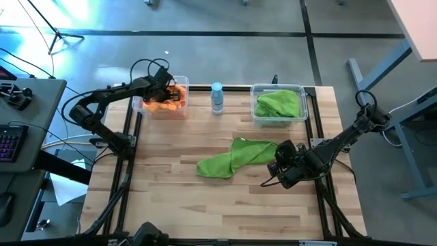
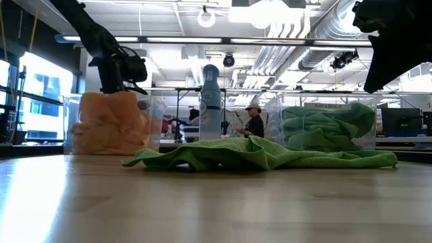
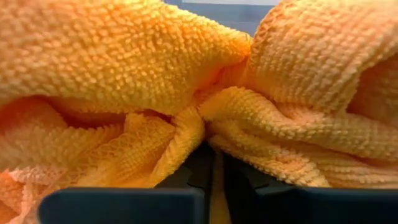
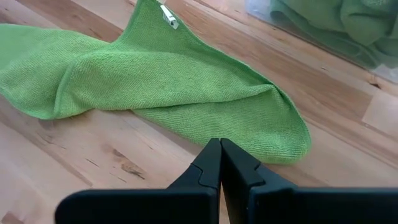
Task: Sort microfiber towel by color & place in baskets
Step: Put the orange towel into the left transparent bin, then put the green towel into the right transparent bin, then return to Home Position
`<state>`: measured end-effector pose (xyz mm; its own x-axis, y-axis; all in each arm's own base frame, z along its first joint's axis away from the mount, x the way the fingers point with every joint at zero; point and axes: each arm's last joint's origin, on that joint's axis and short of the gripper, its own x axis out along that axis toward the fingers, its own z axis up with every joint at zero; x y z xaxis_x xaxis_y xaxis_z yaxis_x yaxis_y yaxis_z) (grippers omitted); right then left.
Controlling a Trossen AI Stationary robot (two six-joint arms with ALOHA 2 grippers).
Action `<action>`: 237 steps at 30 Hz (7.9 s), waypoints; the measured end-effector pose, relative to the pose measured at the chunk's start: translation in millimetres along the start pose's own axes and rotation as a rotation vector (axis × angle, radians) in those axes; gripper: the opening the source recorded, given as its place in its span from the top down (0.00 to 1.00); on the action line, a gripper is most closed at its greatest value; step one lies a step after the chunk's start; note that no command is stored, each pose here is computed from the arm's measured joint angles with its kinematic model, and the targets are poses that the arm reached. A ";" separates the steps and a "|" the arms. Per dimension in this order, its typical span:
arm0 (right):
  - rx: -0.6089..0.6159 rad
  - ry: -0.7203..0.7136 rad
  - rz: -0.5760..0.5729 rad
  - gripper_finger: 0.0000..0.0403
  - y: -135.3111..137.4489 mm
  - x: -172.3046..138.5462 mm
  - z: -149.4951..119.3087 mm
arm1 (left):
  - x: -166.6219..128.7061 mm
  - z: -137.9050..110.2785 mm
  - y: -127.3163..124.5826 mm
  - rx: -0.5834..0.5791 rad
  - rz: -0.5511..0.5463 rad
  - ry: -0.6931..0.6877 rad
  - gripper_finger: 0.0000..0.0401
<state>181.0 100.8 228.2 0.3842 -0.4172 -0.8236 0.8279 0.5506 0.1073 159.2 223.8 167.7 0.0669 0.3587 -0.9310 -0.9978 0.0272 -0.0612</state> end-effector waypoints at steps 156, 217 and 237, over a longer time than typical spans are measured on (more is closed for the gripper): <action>0.374 0.396 -0.220 0.86 -153.8 184.0 179.5 | -131.6 -123.4 -96.6 0.638 -0.420 -0.241 0.72; -0.348 -0.004 0.541 1.00 -47.3 33.8 47.8 | -100.8 -190.7 10.1 0.870 -1.120 -0.570 1.00; -0.276 -0.085 0.618 1.00 -41.1 36.6 48.5 | -91.2 -215.0 55.9 1.007 -1.388 -0.941 1.00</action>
<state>180.9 27.9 220.7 0.7931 -0.0164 -0.6088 0.3161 0.8655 0.3885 96.6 -8.0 171.8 0.9951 -0.0841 0.0513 0.0816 0.9954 0.0492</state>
